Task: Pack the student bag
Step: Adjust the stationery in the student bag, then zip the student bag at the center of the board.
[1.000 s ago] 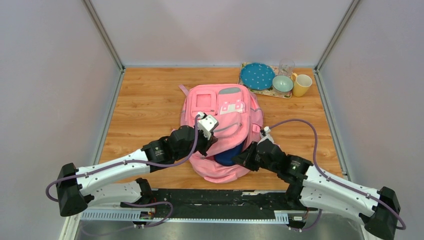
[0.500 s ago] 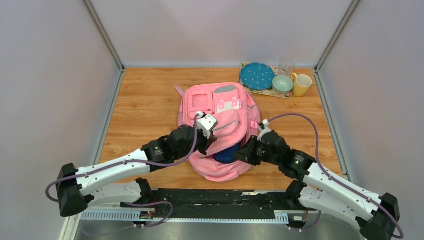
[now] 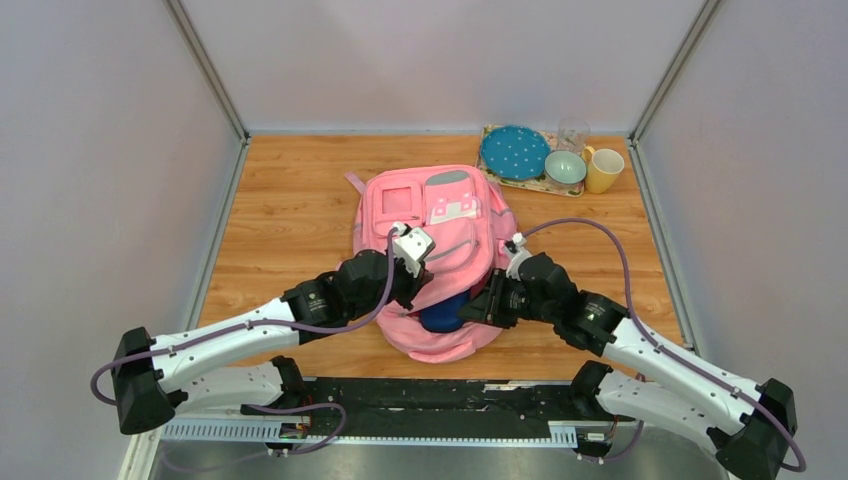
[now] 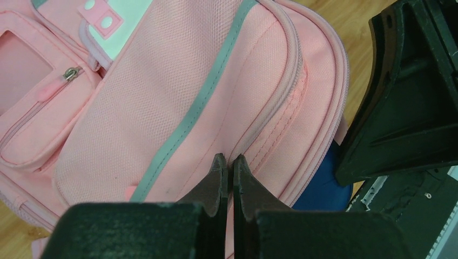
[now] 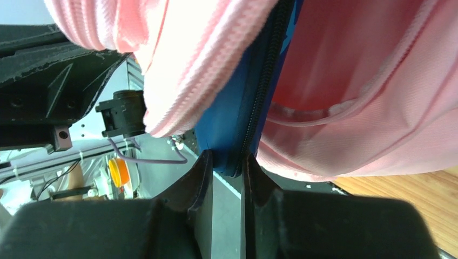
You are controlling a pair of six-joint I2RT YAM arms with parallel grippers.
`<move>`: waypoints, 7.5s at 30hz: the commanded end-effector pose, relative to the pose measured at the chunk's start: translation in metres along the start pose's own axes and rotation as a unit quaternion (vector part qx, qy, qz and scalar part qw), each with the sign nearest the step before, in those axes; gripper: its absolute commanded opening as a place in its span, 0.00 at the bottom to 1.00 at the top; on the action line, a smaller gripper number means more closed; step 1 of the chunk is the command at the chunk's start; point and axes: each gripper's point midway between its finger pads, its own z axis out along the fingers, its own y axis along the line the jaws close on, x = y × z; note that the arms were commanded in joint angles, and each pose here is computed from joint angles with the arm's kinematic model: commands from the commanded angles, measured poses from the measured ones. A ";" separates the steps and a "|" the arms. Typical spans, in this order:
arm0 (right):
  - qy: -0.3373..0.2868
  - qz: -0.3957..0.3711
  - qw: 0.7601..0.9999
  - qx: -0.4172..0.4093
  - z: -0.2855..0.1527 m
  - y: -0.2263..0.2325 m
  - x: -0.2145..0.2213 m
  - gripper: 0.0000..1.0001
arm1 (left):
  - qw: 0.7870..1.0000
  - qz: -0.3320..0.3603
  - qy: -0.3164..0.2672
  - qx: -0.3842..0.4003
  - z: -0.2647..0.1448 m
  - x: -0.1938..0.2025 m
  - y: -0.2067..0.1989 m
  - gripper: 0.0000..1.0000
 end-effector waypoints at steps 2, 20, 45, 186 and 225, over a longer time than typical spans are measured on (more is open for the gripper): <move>-0.148 -0.010 0.989 -0.012 0.002 0.010 -0.063 0.00 | 0.996 -0.028 -0.075 0.028 -0.014 -0.045 -0.010 0.00; -0.242 0.038 0.969 0.014 -0.008 -0.039 -0.074 0.48 | 0.995 -0.043 -0.083 0.021 -0.019 -0.043 -0.006 0.00; -0.170 0.014 0.985 -0.002 0.025 -0.018 -0.038 0.00 | 0.995 -0.059 -0.080 0.029 -0.015 -0.044 -0.011 0.00; -0.125 -0.009 0.990 0.064 0.038 0.040 0.041 0.56 | 0.893 -0.441 -0.047 -0.076 -0.025 0.123 0.085 0.00; -0.153 0.100 0.956 0.230 0.101 0.024 0.039 0.48 | 0.919 -0.386 -0.054 0.055 -0.033 0.076 0.046 0.00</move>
